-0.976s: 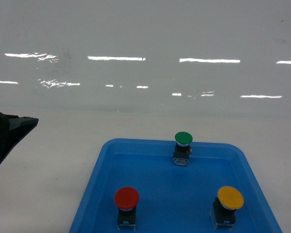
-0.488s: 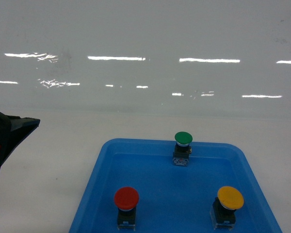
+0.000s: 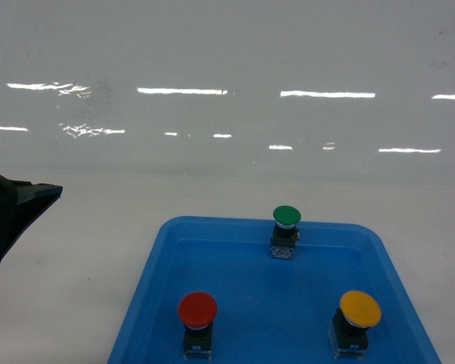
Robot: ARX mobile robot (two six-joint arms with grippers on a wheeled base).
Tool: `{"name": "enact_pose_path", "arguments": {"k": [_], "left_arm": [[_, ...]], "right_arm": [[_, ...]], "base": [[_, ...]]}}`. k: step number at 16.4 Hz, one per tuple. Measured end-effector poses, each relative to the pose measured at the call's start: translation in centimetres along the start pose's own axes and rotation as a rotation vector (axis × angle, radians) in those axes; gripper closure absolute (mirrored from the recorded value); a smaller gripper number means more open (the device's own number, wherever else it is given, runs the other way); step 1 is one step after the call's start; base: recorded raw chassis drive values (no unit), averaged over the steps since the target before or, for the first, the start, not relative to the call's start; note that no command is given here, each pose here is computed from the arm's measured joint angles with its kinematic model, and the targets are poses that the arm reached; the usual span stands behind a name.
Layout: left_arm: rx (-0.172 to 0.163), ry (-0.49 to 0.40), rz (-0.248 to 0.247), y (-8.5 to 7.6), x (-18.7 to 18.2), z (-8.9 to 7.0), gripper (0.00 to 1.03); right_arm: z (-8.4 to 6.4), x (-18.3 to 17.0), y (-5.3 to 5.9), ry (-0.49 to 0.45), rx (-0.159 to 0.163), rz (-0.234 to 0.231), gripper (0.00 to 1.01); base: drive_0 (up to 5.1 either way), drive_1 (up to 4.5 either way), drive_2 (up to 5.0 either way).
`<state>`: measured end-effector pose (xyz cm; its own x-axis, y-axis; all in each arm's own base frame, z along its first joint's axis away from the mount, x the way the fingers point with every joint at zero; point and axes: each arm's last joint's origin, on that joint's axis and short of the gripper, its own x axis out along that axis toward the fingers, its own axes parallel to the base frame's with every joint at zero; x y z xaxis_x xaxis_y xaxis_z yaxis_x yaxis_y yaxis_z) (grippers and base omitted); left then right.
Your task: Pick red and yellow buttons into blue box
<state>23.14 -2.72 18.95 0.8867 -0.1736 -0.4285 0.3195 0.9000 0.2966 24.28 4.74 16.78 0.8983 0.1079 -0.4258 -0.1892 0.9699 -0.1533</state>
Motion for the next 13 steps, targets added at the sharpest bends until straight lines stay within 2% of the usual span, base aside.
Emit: {"name": "enact_pose_path", "arguments": {"k": [2,4,8,10,13], "left_arm": [[0.0,0.0,0.0,0.0,0.0,0.0,0.05],[0.0,0.0,0.0,0.0,0.0,0.0,0.05],[0.0,0.0,0.0,0.0,0.0,0.0,0.05],[0.0,0.0,0.0,0.0,0.0,0.0,0.05],[0.0,0.0,0.0,0.0,0.0,0.0,0.05]], "right_arm": [[-0.2,0.6,0.1,0.026,0.002,0.008,0.48],[-0.3,1.3,0.5,0.06,0.006,0.033,0.28],[-0.1,2.6,1.1,0.098,0.014,0.072,0.01],[-0.1,3.1,1.4,0.118,0.019,0.097,0.04],[-0.1,3.6,1.6,0.131,0.022,0.104,0.03]], "base": [[0.0,0.0,0.0],[0.0,0.0,0.0],[0.0,0.0,0.0],[0.0,0.0,0.0],[0.0,0.0,0.0]]}}
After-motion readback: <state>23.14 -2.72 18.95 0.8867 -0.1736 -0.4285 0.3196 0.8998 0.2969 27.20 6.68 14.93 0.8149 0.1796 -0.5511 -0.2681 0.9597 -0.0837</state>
